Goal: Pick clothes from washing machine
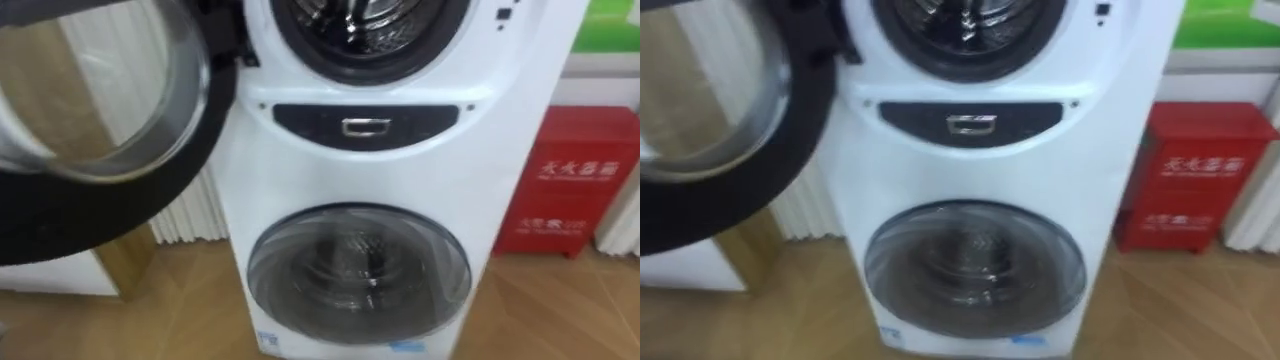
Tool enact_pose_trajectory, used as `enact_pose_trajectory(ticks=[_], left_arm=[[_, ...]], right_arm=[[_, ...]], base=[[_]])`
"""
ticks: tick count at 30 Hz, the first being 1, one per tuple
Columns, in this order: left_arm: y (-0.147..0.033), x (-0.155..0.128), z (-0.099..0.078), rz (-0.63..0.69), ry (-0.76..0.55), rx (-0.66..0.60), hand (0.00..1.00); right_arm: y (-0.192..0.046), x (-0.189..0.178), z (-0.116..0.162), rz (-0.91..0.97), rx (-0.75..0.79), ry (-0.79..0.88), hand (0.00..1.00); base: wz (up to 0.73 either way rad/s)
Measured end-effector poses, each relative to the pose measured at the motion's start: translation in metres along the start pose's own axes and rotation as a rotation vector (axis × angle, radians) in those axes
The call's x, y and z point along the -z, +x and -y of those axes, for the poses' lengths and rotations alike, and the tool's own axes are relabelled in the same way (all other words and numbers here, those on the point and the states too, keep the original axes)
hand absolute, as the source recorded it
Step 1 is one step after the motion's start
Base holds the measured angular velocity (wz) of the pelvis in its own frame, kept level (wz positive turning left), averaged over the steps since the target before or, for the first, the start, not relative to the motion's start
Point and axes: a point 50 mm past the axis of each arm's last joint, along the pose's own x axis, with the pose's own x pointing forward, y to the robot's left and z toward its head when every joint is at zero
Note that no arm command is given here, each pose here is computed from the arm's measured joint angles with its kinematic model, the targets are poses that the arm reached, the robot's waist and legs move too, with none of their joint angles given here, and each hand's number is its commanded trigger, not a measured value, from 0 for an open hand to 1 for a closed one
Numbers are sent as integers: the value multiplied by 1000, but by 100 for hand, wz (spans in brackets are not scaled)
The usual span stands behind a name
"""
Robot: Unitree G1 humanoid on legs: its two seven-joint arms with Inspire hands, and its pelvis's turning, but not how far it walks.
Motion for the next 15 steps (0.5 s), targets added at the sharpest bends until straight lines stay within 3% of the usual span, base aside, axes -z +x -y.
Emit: enact_pose_trajectory(ticks=[4, 15], left_arm=[[-1, 7, -2, -20, -57, -15, 0], [-1, 8, -4, -21, -93, -23, 0]], right_arm=[[0, 5, -6, -16, -29, -42, 0], [0, 6, -8, -28, -42, -102, 0]], base=[[-40], [-9]])
